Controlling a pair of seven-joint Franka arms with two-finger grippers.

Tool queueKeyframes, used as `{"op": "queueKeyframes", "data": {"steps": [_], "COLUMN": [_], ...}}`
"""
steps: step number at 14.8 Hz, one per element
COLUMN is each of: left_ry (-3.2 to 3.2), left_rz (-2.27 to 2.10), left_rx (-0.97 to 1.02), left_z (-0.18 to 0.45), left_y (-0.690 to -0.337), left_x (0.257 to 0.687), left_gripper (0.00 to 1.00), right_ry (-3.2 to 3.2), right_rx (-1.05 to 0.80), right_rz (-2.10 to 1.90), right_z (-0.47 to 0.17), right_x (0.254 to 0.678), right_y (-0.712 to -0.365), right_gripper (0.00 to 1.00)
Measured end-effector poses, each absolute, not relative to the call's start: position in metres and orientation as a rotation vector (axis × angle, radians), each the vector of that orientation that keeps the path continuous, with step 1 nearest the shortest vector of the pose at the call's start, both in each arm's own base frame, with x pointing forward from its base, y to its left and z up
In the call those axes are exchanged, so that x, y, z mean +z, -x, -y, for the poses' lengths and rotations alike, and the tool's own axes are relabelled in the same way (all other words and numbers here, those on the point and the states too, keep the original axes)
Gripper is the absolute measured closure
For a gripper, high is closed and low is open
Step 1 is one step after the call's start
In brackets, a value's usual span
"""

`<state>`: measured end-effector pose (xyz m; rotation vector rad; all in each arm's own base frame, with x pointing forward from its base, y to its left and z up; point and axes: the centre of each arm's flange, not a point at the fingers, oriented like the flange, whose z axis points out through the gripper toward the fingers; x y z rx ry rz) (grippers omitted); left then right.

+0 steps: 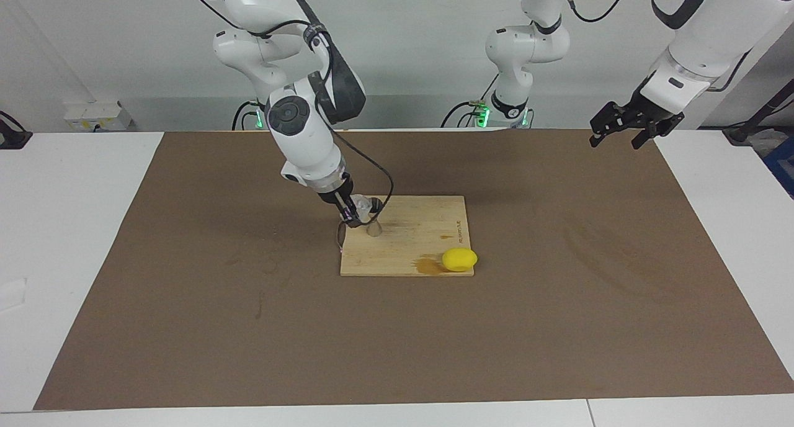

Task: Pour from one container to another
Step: 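Tilt the clear glass over the metal cup with the right gripper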

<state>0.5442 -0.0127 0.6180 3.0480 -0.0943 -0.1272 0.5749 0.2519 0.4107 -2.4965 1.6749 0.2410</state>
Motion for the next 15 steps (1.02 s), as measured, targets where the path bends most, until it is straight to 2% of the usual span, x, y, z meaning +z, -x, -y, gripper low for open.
{"op": "queueKeyframes", "data": {"steps": [7, 15], "left_ry": [-3.048, -3.048], "left_rz": [0.102, 0.102], "left_rx": [-0.128, -0.128], "left_z": [0.016, 0.016], "left_y": [-0.544, -0.544], "left_x": [0.618, 0.618], "left_gripper": [0.0, 0.0], "right_ry": [2.654, 2.777], "right_rx": [0.074, -0.037], "right_rz": [-1.596, -1.522], "right_z": [-0.27, -0.281], "right_x": [0.41, 0.408], "right_y": [-0.567, -0.56], "right_gripper": [0.5, 0.5]}}
